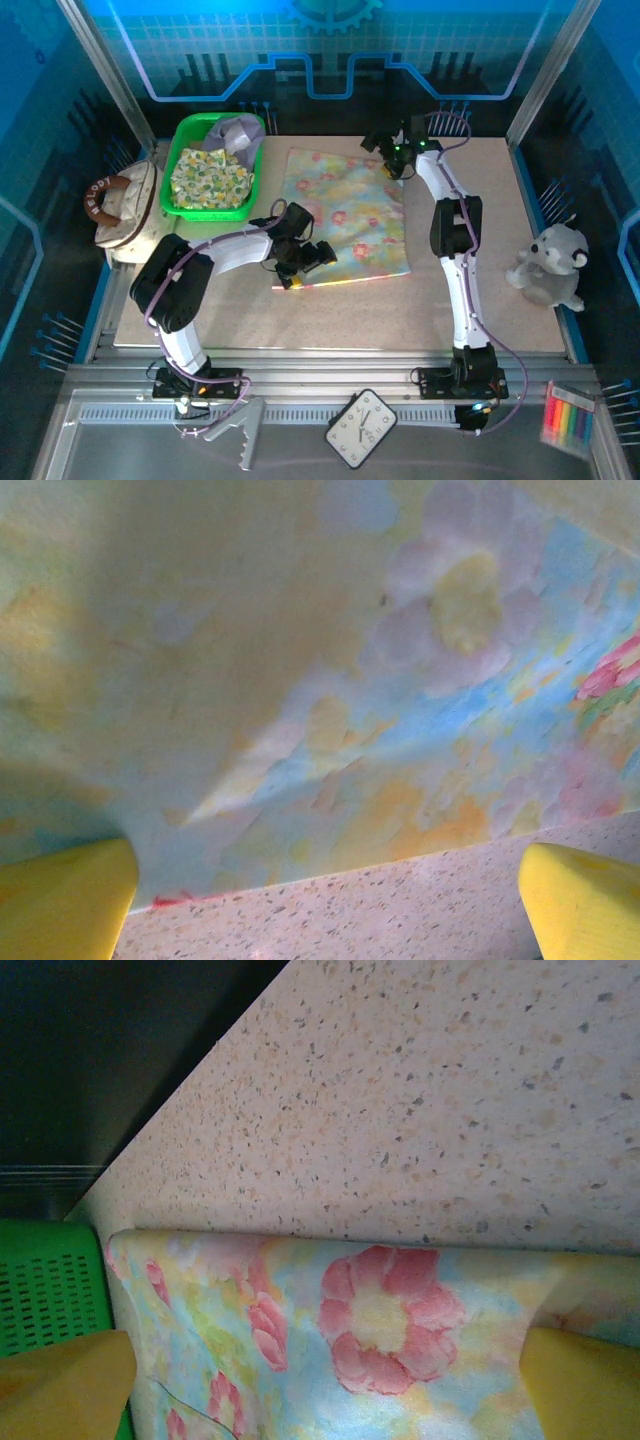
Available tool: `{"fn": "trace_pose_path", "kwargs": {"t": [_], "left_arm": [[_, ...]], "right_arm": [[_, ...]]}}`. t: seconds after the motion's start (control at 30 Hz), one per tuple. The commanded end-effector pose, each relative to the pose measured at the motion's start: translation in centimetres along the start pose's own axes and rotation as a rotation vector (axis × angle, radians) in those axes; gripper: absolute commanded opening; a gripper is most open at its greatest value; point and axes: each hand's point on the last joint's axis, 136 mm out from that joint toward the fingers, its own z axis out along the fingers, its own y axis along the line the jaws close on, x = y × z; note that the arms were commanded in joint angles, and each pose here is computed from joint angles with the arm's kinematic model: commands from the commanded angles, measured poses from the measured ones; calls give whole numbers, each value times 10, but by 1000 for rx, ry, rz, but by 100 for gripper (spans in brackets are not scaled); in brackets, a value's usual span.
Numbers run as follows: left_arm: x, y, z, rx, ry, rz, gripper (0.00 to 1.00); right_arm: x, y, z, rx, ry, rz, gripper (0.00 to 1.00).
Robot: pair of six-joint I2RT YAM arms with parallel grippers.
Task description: Fold and stack the skirts
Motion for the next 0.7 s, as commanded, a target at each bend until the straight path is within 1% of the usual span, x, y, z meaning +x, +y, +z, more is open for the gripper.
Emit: {"fn": "trace_pose_path", "kwargs": {"t": [0.0, 0.13, 0.17, 0.3, 0.37, 0.4, 0.5, 0.57, 0.67], "left_arm": [[8, -9, -19, 24, 21, 33, 99], [8, -19, -44, 60, -24, 60, 99], [9, -22, -51, 72, -39, 68, 99], [8, -18, -72, 78, -101, 49, 99], [8, -5, -81, 62, -143, 0, 99], [8, 2, -85, 60, -160, -25, 99], [9, 36, -95, 31, -197, -151, 99], [12, 62, -98, 29, -199, -254, 99], [20, 88, -94, 42, -198, -360, 99]], "right_arm": [[10, -21, 5, 79, 24, 64, 100], [4, 3, -31, 91, -10, -34, 100], [3, 11, -46, 93, -25, -62, 100], [18, 27, -101, 102, -70, -136, 100], [40, 16, -124, 128, -73, -144, 100], [45, 19, -140, 122, -95, -153, 100], [77, 3, -181, 135, -113, -136, 100], [106, -18, -205, 171, -115, -126, 100], [147, -50, -235, 241, -90, -87, 99]]}}
